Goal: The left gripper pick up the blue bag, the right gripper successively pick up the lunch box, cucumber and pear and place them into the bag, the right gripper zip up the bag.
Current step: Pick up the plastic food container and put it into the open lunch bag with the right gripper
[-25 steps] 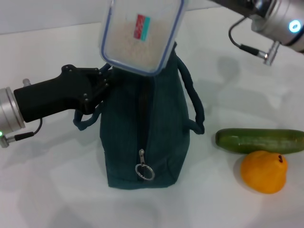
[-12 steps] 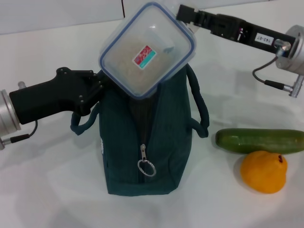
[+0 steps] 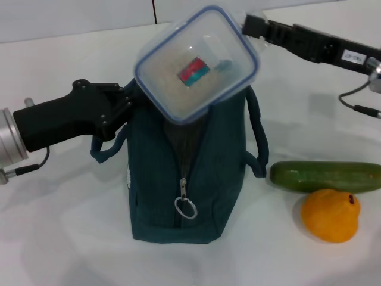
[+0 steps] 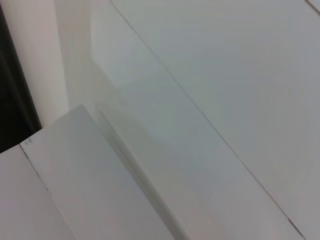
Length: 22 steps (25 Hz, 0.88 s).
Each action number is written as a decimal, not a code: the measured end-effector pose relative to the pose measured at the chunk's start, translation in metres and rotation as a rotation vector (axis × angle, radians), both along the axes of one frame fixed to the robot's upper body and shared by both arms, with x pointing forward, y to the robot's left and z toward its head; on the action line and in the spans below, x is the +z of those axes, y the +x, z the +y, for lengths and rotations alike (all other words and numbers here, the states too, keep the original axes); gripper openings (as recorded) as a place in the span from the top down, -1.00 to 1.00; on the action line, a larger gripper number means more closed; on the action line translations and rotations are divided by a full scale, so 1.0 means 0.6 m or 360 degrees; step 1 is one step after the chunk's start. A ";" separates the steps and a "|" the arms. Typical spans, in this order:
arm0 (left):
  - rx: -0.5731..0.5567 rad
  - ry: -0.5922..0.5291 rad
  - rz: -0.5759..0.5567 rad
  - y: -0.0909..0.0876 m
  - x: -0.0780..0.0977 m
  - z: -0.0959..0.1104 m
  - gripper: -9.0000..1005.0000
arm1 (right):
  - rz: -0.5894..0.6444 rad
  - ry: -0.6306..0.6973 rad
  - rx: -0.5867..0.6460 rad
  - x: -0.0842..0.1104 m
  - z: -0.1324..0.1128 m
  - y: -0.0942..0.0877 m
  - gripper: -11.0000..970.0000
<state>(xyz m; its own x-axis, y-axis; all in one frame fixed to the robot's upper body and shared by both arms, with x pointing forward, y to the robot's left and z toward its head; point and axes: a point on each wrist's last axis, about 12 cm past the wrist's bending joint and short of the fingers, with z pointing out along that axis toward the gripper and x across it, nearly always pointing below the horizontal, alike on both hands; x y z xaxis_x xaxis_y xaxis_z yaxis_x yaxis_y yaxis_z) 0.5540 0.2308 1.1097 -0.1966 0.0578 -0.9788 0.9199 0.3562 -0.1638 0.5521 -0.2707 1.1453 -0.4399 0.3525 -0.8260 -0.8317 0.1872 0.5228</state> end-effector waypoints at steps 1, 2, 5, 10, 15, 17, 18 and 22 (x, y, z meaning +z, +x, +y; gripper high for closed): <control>0.0001 -0.0001 -0.0001 0.000 0.000 0.000 0.89 | -0.0008 0.0002 -0.0001 0.002 -0.004 -0.001 0.78; 0.0003 -0.0002 -0.0001 0.000 0.000 0.000 0.89 | -0.0016 0.0005 -0.0003 0.005 -0.008 -0.002 0.78; 0.0012 -0.0001 -0.0001 0.001 0.000 0.001 0.89 | -0.0031 0.0009 0.0007 0.010 -0.017 -0.003 0.78; 0.0033 0.0009 -0.0002 0.004 0.000 0.002 0.89 | -0.0029 0.0002 0.0024 0.022 -0.031 0.000 0.78; 0.0058 0.0026 -0.0003 0.009 -0.001 0.001 0.89 | -0.0016 -0.0024 0.0051 0.031 -0.038 0.003 0.78; 0.0061 0.0032 -0.0003 0.010 -0.001 0.000 0.89 | 0.0001 -0.0092 0.0090 0.036 -0.041 0.005 0.78; 0.0062 0.0033 -0.0003 0.011 -0.002 0.000 0.89 | 0.0011 -0.0120 0.0105 0.038 -0.041 0.005 0.78; 0.0058 0.0033 -0.0007 0.012 0.000 -0.002 0.89 | 0.0042 -0.0269 0.0142 0.038 -0.039 0.008 0.78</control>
<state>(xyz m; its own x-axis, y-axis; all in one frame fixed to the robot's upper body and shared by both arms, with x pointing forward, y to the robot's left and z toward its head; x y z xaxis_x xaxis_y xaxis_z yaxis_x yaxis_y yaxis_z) 0.5615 0.2295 1.1097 -0.1945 0.0710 -0.9783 0.9070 0.3928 -0.1519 0.5571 -0.2941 1.1683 -0.4854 0.1680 -0.8580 -0.8354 0.2002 0.5118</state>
